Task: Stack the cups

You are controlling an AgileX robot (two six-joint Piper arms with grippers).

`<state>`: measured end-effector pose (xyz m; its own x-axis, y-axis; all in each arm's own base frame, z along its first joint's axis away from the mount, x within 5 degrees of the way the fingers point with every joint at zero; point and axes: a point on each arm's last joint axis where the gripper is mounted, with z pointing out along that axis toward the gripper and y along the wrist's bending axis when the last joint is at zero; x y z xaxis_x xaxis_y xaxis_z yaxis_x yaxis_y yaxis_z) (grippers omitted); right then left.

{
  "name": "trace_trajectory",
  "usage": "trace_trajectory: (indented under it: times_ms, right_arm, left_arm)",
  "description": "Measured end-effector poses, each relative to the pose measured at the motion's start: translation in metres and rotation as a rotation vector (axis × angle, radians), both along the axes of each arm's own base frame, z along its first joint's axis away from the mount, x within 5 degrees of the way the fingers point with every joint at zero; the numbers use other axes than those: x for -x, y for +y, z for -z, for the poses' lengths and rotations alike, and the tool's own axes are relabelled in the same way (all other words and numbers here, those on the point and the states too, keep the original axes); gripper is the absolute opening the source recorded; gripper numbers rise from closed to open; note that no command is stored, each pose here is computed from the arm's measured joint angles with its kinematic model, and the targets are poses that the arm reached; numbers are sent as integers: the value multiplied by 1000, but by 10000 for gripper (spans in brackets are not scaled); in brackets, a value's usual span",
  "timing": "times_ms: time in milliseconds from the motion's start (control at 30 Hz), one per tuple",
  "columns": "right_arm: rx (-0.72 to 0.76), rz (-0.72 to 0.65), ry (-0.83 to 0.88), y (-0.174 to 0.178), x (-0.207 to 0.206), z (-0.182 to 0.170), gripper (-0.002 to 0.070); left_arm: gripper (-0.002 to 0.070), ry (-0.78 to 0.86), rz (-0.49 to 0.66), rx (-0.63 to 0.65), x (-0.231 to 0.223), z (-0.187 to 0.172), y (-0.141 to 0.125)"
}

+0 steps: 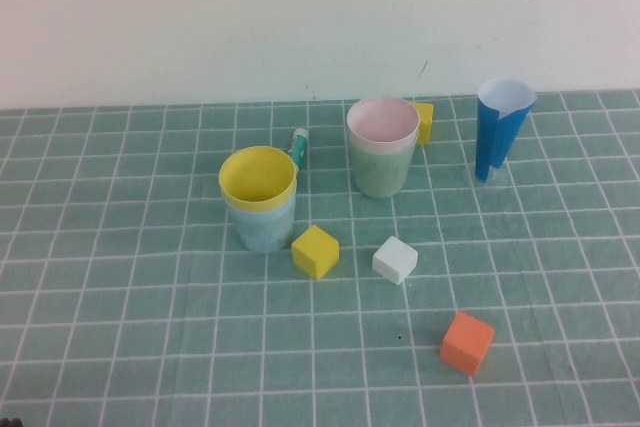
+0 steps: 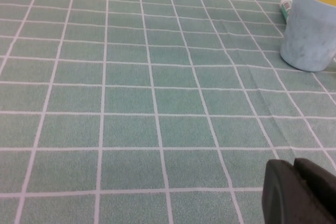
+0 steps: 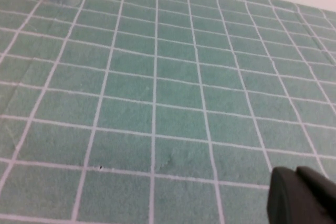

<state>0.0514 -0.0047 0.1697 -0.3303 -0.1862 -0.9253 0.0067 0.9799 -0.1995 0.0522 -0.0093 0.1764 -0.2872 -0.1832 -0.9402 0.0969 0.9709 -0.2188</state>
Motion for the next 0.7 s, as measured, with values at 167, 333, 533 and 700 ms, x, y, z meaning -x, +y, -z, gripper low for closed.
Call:
trace_trajectory:
  times_ms: [167,333,533,700]
  right_arm:
    - [-55,19,-4,0,0,0,-2]
    - [-74,21,-5,0,0,0,-2]
    - [-76,5,-5,1,0,0,-2]
    - [-76,3,-5,1,0,0,-2]
  left_arm:
    - [-2,0,0,0,0,0,0]
    - [-2,0,0,0,0,0,0]
    - [-2,2,0,0,0,0,0]
    - [-2,1,2,-7,0,0,0]
